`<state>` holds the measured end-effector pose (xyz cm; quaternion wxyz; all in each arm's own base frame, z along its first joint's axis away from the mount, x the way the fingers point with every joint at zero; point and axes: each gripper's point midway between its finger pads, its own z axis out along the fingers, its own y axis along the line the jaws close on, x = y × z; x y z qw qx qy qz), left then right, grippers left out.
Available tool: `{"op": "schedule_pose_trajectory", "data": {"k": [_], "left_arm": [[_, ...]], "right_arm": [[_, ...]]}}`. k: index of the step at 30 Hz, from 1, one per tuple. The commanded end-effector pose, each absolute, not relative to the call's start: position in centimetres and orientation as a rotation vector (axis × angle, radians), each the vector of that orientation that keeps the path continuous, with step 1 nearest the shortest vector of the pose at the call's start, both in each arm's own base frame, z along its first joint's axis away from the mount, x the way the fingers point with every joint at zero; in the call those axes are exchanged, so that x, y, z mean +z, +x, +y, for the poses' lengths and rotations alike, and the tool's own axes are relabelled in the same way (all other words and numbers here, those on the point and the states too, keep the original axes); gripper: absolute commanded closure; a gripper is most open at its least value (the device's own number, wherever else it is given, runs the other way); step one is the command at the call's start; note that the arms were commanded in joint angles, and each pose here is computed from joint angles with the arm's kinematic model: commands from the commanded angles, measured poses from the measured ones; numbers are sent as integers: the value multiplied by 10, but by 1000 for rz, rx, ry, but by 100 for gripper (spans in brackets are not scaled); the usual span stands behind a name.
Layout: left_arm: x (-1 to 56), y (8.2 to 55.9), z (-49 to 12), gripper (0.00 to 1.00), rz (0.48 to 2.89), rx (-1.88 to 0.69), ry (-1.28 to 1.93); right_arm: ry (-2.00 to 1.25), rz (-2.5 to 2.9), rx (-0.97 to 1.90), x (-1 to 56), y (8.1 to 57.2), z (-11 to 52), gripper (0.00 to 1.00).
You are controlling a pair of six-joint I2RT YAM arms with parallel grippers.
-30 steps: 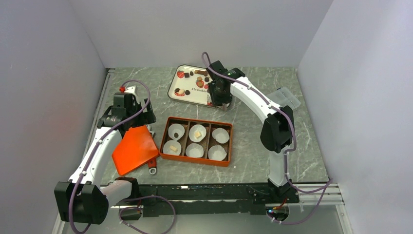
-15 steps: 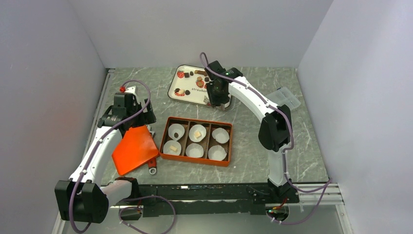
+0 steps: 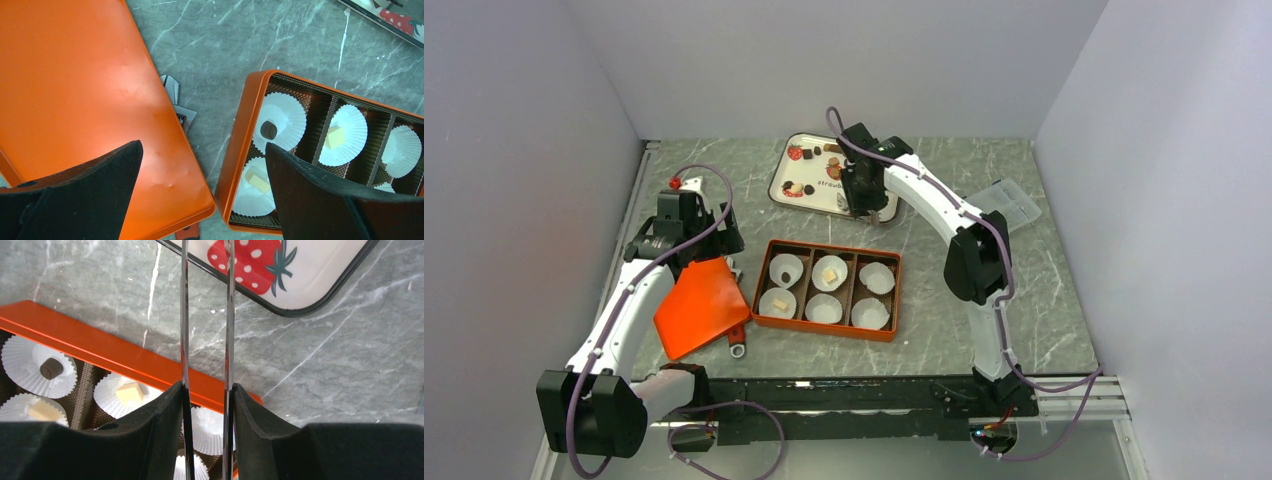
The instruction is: Pack the chocolate
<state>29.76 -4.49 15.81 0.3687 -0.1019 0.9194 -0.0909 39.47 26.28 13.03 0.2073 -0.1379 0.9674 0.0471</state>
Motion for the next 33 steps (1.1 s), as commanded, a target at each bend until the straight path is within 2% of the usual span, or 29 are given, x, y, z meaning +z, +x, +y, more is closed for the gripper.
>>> {"op": "schedule_pose_trajectory", "data": {"k": [1, 13, 22, 27, 33], "left_arm": [[166, 304, -47, 1, 2325, -256, -253], [166, 303, -47, 1, 2325, -258, -251], [167, 303, -47, 1, 2325, -256, -250], [167, 303, -47, 1, 2325, -254, -252], [168, 303, -46, 1, 2322, -252, -251]], "right_arm": [[-403, 2647, 127, 145, 404, 270, 59], [-423, 2658, 112, 139, 404, 274, 61], [-437, 2658, 101, 143, 403, 276, 67], [-413, 2628, 103, 154, 407, 276, 72], [-351, 2572, 120, 174, 413, 272, 72]]}}
